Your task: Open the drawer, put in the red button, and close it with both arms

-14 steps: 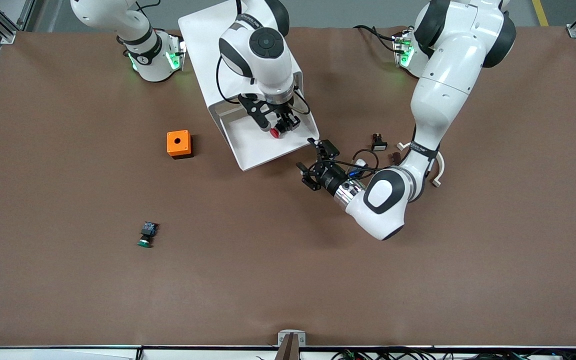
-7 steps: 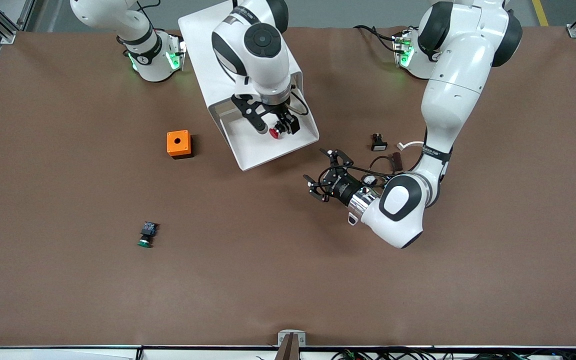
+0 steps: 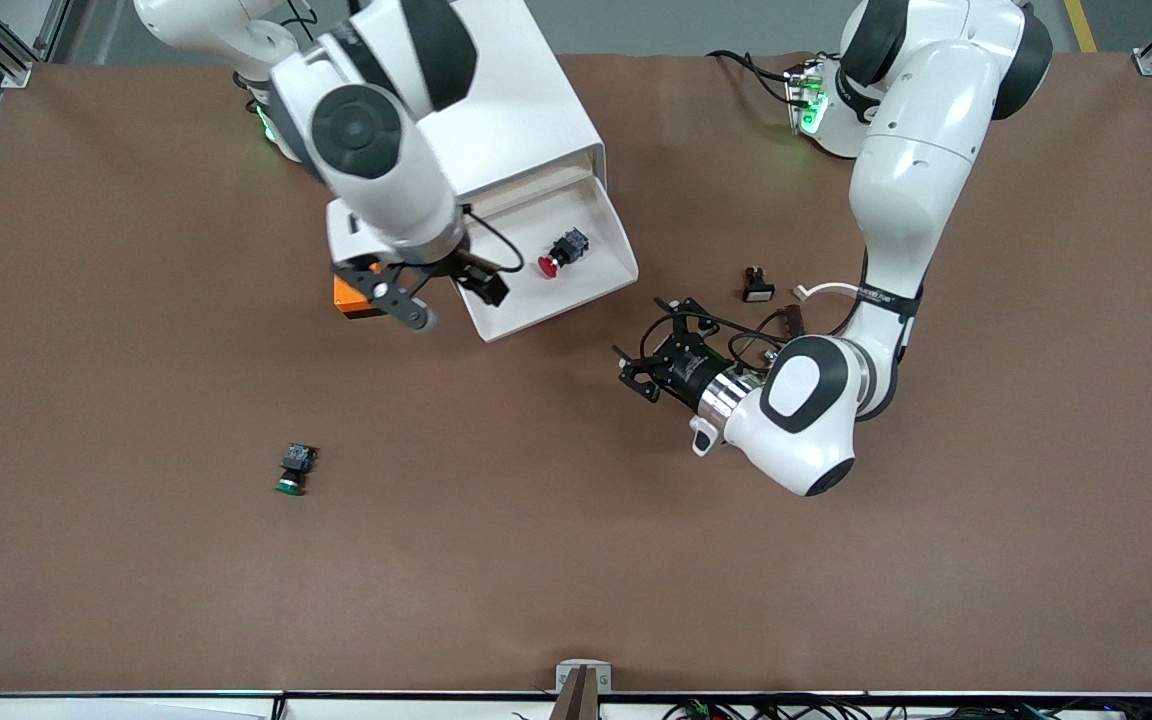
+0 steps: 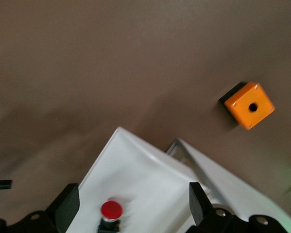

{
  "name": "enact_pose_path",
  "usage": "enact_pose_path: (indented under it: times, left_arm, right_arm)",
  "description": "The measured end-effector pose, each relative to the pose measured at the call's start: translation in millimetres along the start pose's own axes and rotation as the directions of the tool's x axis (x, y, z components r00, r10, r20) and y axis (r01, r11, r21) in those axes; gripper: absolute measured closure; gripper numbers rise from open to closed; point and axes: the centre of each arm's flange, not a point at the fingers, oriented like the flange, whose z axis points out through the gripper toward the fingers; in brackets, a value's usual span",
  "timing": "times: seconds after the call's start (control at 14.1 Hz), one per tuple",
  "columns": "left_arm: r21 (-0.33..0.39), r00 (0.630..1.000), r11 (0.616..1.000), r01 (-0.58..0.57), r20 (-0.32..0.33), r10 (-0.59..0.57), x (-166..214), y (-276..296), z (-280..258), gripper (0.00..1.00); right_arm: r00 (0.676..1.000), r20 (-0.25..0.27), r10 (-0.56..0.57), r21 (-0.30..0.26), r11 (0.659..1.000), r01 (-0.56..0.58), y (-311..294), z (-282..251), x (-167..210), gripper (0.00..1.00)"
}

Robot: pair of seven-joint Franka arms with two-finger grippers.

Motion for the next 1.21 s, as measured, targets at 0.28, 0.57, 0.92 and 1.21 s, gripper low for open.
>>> enact_pose_path:
  times: [0.28, 0.57, 0.92, 1.21]
  left_arm:
    - [-0.034, 0.971, 0.991, -0.133, -0.203, 0.123, -37.9, 3.7, -15.7, 0.01]
    - [-0.013, 0.896, 0.971, -0.238, -0.389, 0.214, -80.3, 11.0, -9.9, 0.01]
    - [0.092, 0.727, 0.945, -0.314, -0.617, 0.301, -115.4, 21.2, 13.3, 0.0]
    - [0.232, 0.525, 0.907, -0.352, -0.753, 0.396, -149.5, 26.6, 42.9, 0.0]
  right_arm:
    - [0.981, 0.055, -0.187, -0.01, 0.982, 0.188, 78.6, -43.2, 77.4, 0.0]
    - [0.943, 0.079, -0.322, 0.009, 0.947, 0.322, 172.5, -71.5, 144.7, 0.0]
    - [0.92, 0.13, -0.369, 0.014, 0.929, 0.37, 258.0, -73.5, 196.9, 0.0]
    - [0.915, 0.128, -0.383, -0.074, 0.916, 0.394, 285.8, -83.6, 203.4, 0.0]
